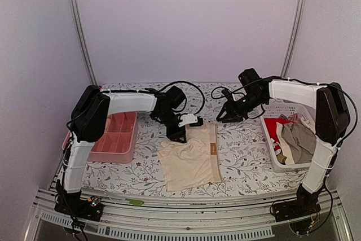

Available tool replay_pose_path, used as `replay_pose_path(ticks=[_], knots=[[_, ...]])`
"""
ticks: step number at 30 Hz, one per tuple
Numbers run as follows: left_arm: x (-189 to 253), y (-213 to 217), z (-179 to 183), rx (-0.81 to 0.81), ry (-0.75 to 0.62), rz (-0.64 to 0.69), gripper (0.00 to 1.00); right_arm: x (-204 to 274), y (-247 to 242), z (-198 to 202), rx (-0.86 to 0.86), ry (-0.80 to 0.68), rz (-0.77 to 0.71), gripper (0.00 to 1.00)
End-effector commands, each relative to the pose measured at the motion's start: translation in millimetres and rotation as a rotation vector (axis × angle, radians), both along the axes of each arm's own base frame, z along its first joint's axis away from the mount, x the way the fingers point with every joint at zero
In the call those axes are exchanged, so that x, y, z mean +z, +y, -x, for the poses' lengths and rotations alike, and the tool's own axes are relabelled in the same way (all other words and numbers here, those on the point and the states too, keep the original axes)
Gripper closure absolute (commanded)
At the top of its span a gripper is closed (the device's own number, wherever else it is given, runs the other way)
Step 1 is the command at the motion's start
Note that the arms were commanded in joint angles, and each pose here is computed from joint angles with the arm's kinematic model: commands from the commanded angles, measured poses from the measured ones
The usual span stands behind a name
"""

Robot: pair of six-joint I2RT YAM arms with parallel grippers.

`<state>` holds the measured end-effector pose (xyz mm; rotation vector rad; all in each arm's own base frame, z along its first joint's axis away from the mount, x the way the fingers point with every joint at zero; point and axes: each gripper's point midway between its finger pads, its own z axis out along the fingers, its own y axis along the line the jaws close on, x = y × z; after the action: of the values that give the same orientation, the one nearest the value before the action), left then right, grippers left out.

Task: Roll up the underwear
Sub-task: Pick up the underwear from the center of the board.

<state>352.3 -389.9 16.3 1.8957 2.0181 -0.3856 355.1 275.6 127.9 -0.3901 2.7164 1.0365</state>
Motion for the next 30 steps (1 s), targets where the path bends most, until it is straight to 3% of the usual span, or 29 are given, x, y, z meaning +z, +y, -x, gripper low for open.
replay_pose_path(ticks=[1, 7, 12, 16, 21, 26, 30], knots=[[57.5, 28.4, -23.5, 0.040, -0.036, 0.093, 0.52, 3.1, 11.1, 3.6, 0.022, 0.014, -0.061, 0.68], [61.7, 63.4, 39.1, -0.094, 0.026, 0.073, 0.55, -4.3, 17.1, 7.6, 0.033, 0.043, -0.094, 0.70], [28.8, 74.1, 81.4, -0.092, 0.171, 0.046, 0.57, -21.6, 43.0, 20.4, 0.082, 0.095, -0.115, 0.72], [10.6, 80.8, 65.7, -0.019, 0.171, 0.009, 0.60, -29.7, 48.2, 21.4, 0.092, 0.103, -0.107, 0.72], [15.9, 90.7, 31.9, 0.022, 0.210, 0.055, 0.60, -30.0, 35.3, -13.9, 0.039, 0.037, -0.073, 0.68], [2.2, 96.4, 15.3, -0.013, 0.127, -0.015, 0.62, -35.8, 14.8, -57.1, -0.046, -0.007, -0.027, 0.67], [8.3, 100.5, -24.8, 0.037, 0.057, 0.002, 0.63, -39.4, 12.6, -75.4, -0.049, -0.039, 0.001, 0.63]])
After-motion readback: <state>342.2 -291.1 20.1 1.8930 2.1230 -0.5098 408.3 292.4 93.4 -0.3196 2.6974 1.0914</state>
